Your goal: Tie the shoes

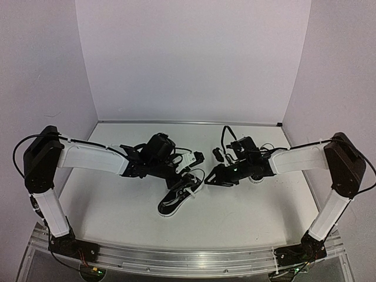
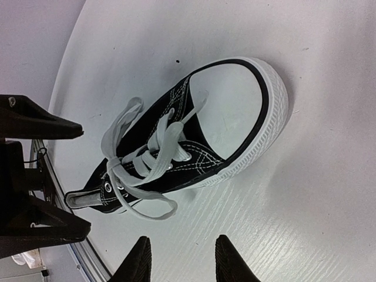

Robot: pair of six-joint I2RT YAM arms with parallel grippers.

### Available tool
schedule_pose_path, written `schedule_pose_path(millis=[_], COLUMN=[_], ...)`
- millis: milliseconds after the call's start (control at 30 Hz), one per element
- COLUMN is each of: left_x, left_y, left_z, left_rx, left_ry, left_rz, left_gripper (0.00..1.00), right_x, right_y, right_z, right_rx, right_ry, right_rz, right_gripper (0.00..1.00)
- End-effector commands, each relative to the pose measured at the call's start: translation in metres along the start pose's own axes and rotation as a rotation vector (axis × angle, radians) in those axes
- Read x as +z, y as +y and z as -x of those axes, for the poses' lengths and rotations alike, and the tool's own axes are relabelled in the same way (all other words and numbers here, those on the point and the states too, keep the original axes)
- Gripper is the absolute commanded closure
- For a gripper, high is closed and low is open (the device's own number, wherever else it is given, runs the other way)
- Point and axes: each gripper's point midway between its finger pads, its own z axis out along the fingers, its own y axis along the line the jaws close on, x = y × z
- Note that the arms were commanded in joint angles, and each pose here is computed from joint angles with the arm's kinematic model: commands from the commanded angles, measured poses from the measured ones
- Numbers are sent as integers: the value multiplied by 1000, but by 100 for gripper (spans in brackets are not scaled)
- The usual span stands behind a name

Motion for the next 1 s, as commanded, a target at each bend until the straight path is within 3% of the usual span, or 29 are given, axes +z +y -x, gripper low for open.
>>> schedule_pose_path(millis=[0,233,433,633,967], left_x=[-26,-37,-39,-34,-26], left_y=[32,73,73,72,75], left_z=[14,-13,-22,-29,-36], left_rx=[-113,-292,-320,-320,-322], left_ry=[-88,-58,-58,-29,5], left_rz=[62,202,205,205,211], left_gripper=[36,34,34,34,34], right_x=[1,16,33,41,15], right_y=[10,19,15,2,-14], right_z=[31,49,52,39,9], right_rx=[-6,-30,-69,-128,-133], right_ry=[-66,-58,-42,-2,33], right_rz=[5,-55,-173,-296,-365], right_gripper=[65,56,55,57,67])
